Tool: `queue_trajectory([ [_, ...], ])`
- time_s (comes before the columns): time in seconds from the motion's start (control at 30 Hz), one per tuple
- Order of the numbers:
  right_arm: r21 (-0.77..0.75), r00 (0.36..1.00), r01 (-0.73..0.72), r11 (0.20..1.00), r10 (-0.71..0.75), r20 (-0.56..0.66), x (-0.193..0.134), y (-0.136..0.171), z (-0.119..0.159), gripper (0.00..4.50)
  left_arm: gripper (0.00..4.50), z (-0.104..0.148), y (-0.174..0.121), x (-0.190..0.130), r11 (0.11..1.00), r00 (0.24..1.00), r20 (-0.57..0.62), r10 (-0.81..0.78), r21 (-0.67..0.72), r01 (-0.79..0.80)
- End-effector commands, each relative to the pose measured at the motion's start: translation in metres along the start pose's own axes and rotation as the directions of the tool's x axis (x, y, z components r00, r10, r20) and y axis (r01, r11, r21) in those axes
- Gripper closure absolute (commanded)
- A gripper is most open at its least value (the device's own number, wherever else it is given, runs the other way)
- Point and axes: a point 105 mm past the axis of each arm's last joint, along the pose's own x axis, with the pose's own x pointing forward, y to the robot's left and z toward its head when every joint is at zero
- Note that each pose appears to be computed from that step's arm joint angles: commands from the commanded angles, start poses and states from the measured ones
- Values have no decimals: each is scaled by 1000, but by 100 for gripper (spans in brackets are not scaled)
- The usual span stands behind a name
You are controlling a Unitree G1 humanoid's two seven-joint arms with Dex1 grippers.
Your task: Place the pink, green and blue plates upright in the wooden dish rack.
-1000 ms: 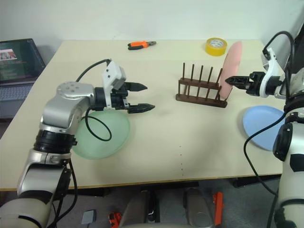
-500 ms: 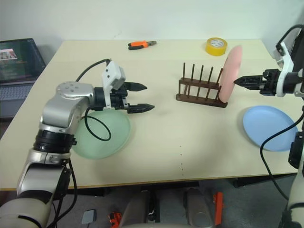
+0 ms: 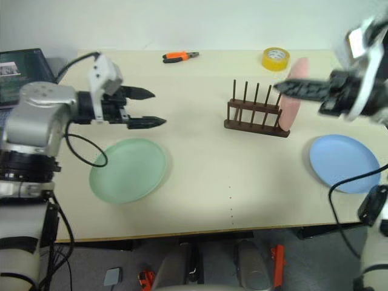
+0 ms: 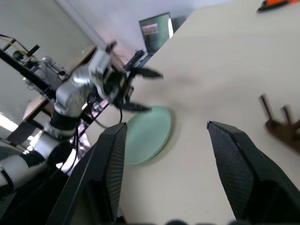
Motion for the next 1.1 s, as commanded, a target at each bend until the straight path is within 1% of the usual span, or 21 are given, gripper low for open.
queue_trajectory([
  [0.03,-48,993,103,994,-101,58,2,0,-9,154,0,1,18,-30,997,997,-23,75,31,-75],
  [0.07,-19,992,115,993,-114,52,6,-4,-18,154,0,-4,20,-36,996,995,-46,88,27,-86],
  [0.13,-45,990,134,990,-132,49,16,0,-32,154,0,-13,25,-48,994,991,-81,108,13,-107],
  [0.17,-40,991,132,990,-131,28,19,1,-38,154,0,-17,27,-52,993,989,-92,117,3,-117],
  [0.27,-46,991,135,990,-135,6,29,3,-48,154,0,-28,32,-62,989,982,-125,144,-20,-148],
  [0.33,-91,989,149,985,-149,2,36,7,-55,154,0,-35,34,-67,985,977,-143,156,-47,-164],
  [0.43,-112,983,159,981,-168,-75,43,7,-79,154,0,-54,34,-70,981,967,-200,160,-80,-179],
  [0.5,-121,982,144,982,-157,-103,46,9,-88,154,0,-66,34,-73,974,957,-235,171,-103,-200],
  [0.83,-141,973,139,980,-161,-164,50,6,-103,154,0,-112,34,-79,938,908,-366,203,-194,-287],
  [0.97,-147,973,139,979,-162,-165,50,6,-104,154,0,-131,26,-79,926,895,-413,169,-244,-287],
  [1.1,-164,969,147,975,-176,-176,50,4,-105,154,0,-154,9,-70,911,887,-449,106,-314,-268],
])
